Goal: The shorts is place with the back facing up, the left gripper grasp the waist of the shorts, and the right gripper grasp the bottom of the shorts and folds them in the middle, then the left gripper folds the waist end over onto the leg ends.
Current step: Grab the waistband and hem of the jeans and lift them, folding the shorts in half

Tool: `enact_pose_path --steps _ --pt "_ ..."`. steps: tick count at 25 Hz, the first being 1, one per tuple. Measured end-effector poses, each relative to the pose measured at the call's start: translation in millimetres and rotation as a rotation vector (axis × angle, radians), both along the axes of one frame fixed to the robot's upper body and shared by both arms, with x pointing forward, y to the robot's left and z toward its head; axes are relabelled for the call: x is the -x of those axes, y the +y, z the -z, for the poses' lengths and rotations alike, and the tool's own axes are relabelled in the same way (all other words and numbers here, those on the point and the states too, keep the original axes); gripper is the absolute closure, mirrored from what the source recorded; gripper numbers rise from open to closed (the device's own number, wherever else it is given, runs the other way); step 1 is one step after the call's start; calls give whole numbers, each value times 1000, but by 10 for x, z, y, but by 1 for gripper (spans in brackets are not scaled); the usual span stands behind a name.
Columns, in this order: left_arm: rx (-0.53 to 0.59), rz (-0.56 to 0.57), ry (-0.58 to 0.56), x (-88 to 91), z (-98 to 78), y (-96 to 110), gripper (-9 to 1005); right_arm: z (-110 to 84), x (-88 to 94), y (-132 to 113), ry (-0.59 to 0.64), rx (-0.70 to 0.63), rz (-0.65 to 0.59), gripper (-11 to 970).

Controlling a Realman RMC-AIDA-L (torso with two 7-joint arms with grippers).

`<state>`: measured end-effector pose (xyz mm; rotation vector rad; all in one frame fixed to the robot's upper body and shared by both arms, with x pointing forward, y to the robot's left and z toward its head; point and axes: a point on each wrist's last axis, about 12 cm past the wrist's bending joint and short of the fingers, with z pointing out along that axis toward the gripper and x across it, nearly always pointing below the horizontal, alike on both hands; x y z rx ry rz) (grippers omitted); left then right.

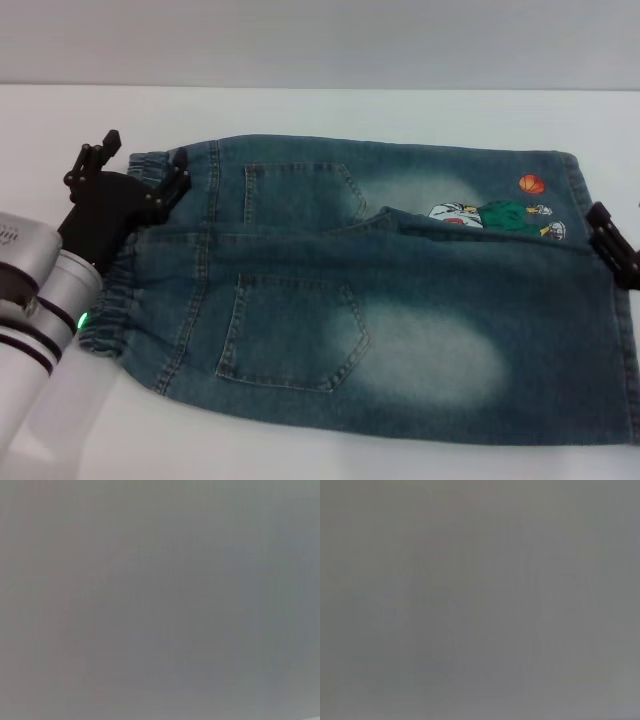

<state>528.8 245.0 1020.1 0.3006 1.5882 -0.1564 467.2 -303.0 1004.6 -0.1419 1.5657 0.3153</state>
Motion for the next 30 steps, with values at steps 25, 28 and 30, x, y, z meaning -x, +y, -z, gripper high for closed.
enact_pose_path --steps 25,28,30 --pt "-69 60 405 -202 -1192 -18 161 -1914 -337 540 714 149 106 269" --pt "-71 79 464 -184 -1241 4 168 -1943 -324 558 776 141 77 270" --pt "-118 57 513 -145 -1265 53 172 -1937 -308 590 817 136 47 270"
